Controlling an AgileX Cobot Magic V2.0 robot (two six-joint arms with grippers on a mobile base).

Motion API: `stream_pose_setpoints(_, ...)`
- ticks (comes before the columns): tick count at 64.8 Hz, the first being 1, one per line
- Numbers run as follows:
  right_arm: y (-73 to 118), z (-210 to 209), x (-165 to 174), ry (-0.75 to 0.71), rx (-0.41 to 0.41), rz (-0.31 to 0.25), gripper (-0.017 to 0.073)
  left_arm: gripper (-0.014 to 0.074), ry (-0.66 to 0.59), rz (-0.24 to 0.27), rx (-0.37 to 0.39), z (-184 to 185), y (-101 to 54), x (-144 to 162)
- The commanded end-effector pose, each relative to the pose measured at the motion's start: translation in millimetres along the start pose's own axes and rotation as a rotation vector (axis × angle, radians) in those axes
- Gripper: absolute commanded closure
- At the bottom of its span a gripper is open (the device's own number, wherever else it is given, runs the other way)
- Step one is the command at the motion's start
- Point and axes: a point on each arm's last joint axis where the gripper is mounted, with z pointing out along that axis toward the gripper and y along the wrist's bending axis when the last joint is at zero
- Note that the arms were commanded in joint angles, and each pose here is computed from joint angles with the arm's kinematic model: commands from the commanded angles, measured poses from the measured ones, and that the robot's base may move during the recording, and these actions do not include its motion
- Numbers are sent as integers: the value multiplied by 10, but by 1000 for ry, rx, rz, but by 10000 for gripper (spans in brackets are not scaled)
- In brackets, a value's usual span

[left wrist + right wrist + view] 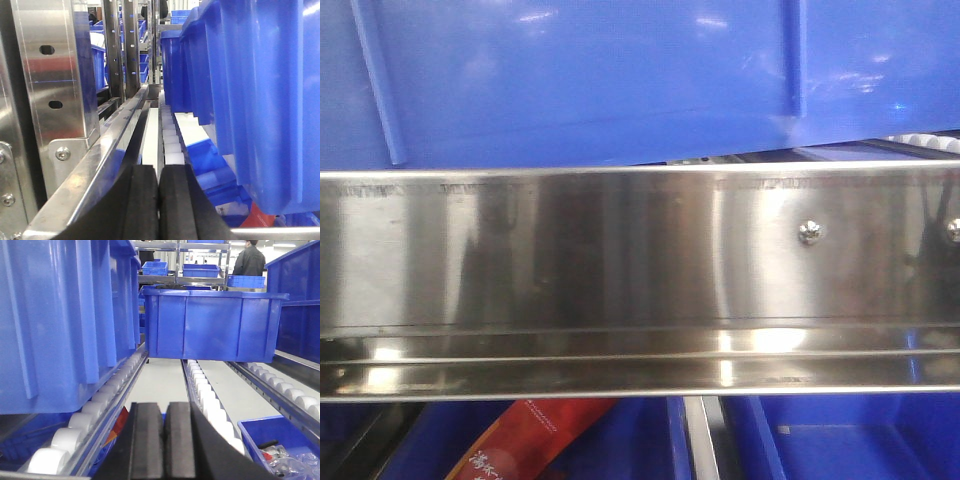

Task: Move blue bin to conveyor side

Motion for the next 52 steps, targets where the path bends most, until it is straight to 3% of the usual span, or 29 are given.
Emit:
stream_pose_setpoints(1, -5, -3, -20, -25, 8, -4, 640, 611, -26, 0, 3, -5, -1, -29)
stream_pose_setpoints(40, -5, -3, -20, -25, 8, -4, 640, 611, -26, 0, 3, -5, -1, -29)
stream_pose_setpoints(52, -5, -3, -20, -25, 8, -4, 640, 611, -99, 9, 1, -9, 0, -95)
